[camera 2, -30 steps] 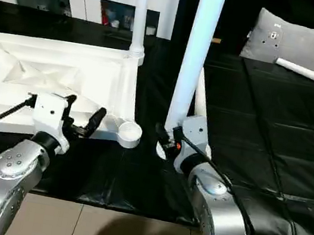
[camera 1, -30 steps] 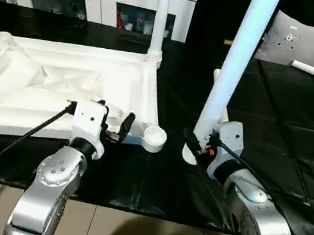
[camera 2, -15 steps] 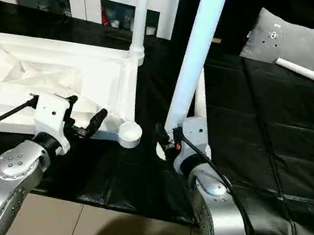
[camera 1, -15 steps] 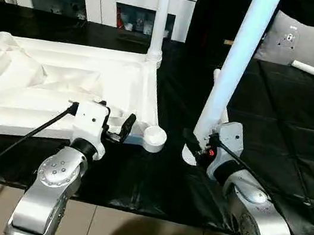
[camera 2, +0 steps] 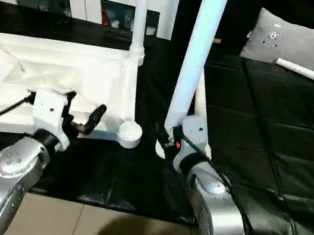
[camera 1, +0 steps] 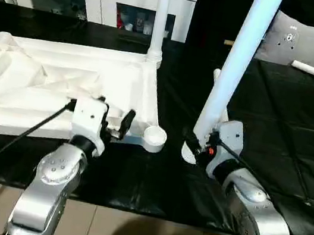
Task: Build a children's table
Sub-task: Move to table
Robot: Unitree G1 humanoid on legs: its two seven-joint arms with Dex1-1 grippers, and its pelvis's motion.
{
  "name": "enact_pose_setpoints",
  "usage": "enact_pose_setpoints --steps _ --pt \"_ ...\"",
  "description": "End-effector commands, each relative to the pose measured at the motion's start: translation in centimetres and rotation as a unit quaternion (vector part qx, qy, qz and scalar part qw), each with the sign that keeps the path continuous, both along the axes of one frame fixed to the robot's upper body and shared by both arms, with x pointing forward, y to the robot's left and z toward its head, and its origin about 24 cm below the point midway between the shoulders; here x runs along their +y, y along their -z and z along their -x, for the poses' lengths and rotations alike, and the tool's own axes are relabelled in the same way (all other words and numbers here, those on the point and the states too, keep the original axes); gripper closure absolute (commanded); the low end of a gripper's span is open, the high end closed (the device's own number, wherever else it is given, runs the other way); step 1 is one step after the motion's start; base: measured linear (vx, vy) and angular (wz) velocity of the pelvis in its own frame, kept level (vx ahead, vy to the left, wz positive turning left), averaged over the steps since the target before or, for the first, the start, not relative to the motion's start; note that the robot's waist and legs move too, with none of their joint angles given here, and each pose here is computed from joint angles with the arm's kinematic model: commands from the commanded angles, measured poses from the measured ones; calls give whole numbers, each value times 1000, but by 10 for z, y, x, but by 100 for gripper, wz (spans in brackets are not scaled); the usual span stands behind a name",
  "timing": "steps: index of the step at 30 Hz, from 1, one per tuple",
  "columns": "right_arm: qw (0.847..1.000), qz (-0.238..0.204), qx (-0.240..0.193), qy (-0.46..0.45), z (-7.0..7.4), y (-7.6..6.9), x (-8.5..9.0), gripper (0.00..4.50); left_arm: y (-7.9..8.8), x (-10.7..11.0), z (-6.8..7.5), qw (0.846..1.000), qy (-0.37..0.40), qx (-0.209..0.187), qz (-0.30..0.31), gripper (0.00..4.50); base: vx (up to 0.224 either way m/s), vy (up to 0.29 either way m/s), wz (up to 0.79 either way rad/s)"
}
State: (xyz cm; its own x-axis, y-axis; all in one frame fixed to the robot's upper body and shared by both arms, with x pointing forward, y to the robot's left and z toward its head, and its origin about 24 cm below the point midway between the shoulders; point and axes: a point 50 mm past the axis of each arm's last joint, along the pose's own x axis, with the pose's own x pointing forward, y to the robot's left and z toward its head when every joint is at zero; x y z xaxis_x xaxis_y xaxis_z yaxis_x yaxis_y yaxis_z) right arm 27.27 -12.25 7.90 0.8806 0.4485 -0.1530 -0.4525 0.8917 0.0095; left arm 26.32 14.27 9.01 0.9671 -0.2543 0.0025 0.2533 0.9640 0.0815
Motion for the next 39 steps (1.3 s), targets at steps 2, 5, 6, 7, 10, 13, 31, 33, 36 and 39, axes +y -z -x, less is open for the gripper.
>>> enact_pose_setpoints --steps 2,5,6,7,10,13,31,33,36,39 --pt "1000 1 -20 6 -3 -7 -2 261 -1 5 -2 1000 -16 -3 -3 33 -17 157 -51" --pt "1000 -2 -19 7 -3 -6 0 261 -2 7 -3 1000 -19 -5 -4 33 -23 217 -9" --pt "1000 -3 -18 7 -3 -6 0 261 -2 7 -3 1000 -19 -4 -5 33 -9 247 5" --pt "1000 -4 -18 7 -3 -6 1 261 -1 8 -3 1000 -19 -3 -7 33 -51 199 7" --pt "1000 -5 -18 8 -3 -5 2 261 0 9 -3 1000 -21 -1 -10 33 -49 139 6" --pt "1000 -5 -16 8 -3 -4 1 261 0 10 -4 1000 -24 3 -14 33 -15 27 2" --pt "999 -39 0 -12 -4 0 7 261 1 19 1 999 -43 8 -31 33 22 -52 0" --pt "999 -39 -2 -14 -4 0 8 261 0 19 1 999 -39 6 -31 33 0 0 0" --pt "999 -48 -14 -15 -5 -4 7 261 1 16 1 999 -22 7 -35 33 0 0 0" --pt "998 -63 -28 -12 -7 -10 4 261 3 12 0 999 9 12 -42 33 0 0 0"
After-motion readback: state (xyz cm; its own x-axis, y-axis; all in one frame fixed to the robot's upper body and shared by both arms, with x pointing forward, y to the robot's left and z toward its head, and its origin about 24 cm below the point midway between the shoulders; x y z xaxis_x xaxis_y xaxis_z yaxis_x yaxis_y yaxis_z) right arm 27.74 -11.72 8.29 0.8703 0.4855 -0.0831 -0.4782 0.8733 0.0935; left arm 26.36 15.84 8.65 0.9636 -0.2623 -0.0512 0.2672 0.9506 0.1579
